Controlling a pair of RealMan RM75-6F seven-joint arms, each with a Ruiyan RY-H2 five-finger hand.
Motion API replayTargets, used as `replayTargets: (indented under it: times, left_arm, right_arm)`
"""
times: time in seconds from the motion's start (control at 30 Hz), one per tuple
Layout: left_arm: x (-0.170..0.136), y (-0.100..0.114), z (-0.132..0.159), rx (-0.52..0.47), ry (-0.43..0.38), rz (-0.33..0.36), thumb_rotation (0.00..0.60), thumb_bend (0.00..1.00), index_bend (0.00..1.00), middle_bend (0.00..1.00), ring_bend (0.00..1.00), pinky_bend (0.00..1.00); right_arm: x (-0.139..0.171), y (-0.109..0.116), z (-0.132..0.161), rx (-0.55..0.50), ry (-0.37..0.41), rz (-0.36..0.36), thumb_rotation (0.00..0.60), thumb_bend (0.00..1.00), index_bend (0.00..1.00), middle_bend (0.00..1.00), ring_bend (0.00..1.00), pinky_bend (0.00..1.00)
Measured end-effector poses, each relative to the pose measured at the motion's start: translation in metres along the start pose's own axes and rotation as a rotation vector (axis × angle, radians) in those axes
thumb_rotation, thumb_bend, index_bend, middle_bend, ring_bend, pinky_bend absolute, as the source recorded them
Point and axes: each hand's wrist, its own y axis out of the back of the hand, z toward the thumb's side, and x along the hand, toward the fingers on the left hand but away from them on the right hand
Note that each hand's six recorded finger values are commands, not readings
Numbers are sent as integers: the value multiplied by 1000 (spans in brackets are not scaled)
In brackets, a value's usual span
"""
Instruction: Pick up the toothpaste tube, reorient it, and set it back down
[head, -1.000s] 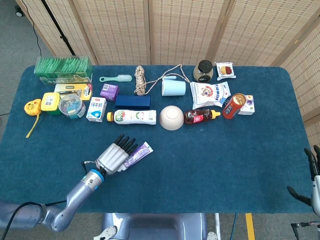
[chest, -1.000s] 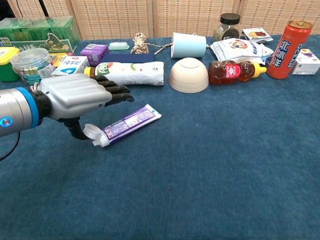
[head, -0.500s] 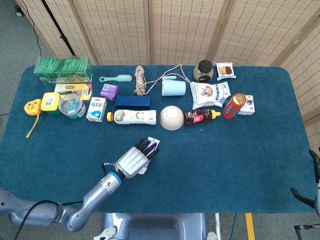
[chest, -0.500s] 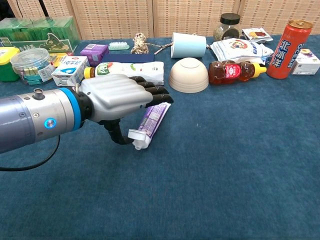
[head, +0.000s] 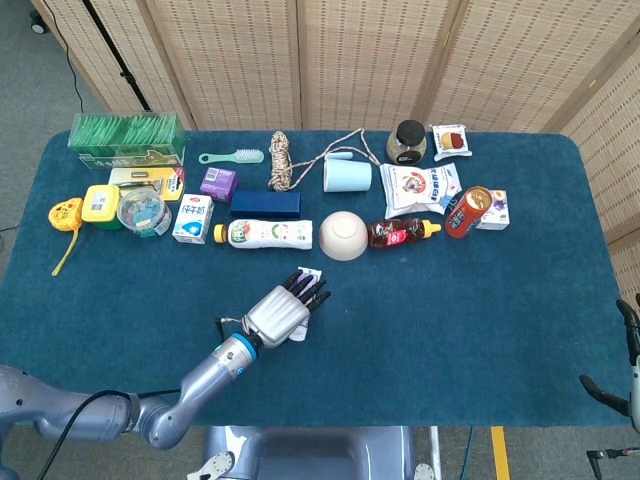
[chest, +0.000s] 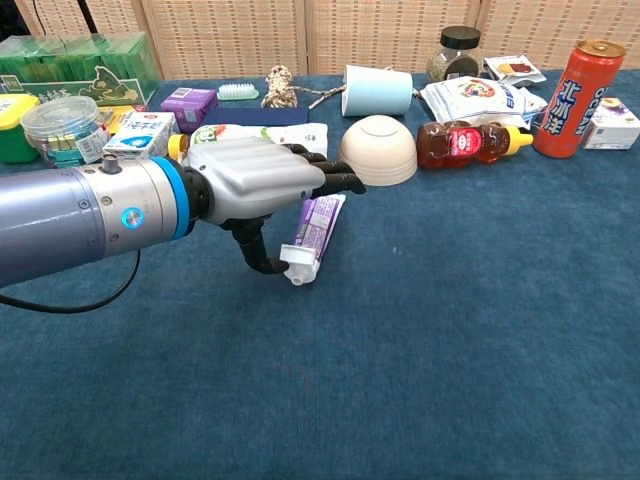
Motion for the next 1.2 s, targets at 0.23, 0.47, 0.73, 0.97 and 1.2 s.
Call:
replayTargets:
  times: [0.23, 0.47, 0.73, 0.97, 1.2]
  left_arm:
    - [1, 2, -14, -33, -39, -26, 600, 277, 0, 0, 0, 0]
    - [-1, 0, -17, -28, -65, -42, 600, 277, 0, 0, 0, 0]
    - [-18, -4, -14, -4, -98, -43, 600, 277, 0, 0, 0, 0]
    - [-37, -9, -23, 75, -91, -30, 600, 277, 0, 0, 0, 0]
    - [-32, -17, -34, 101, -58, -36, 600, 277, 0, 0, 0, 0]
  right_arm:
    - [1, 1, -1, 2, -5, -1, 600, 0, 0, 0, 0, 0]
    - [3, 2, -2, 1, -8, -5, 600, 0, 0, 0, 0, 0]
    - [2, 4, -2, -3, -4, -10, 600, 0, 0, 0, 0, 0]
    - [1, 2, -1, -2, 2, -6, 600, 0, 0, 0, 0, 0]
    - [1, 1, -1, 1, -2, -3, 600, 0, 0, 0, 0, 0]
